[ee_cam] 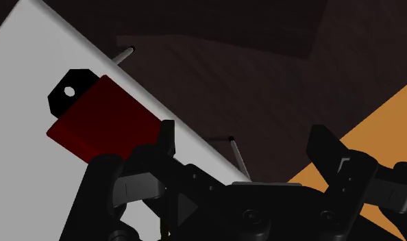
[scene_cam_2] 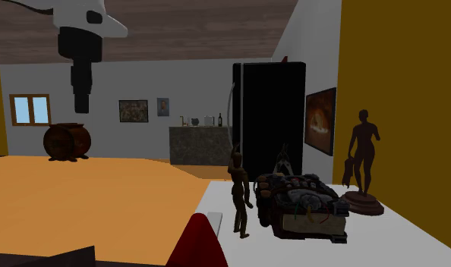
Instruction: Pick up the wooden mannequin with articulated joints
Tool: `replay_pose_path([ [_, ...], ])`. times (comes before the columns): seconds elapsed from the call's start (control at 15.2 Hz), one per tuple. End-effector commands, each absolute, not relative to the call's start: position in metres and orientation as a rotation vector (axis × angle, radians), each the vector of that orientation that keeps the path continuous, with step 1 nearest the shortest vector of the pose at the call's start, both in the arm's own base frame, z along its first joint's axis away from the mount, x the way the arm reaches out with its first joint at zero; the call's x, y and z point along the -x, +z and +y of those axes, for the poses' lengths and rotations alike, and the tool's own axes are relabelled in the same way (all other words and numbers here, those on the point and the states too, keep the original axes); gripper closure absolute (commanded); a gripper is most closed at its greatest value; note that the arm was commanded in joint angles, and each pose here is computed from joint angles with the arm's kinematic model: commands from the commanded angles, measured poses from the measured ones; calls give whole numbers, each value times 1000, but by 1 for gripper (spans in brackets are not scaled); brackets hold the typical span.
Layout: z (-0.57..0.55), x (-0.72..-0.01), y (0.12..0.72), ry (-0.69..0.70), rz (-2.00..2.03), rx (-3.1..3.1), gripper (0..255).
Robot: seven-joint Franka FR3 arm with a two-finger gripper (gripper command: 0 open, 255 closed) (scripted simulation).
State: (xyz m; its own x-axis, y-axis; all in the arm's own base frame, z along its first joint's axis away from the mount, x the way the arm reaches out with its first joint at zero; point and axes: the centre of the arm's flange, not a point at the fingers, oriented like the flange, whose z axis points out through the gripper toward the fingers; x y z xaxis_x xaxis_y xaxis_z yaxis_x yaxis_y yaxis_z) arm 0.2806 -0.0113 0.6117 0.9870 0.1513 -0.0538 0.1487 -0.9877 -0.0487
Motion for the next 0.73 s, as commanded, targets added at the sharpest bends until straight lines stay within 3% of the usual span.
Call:
replay_pose_path([
  [0.0,-11,-281,612,89,-233,3087,0],
  [0.66,-22,-404,574,52,-317,3053,0],
])
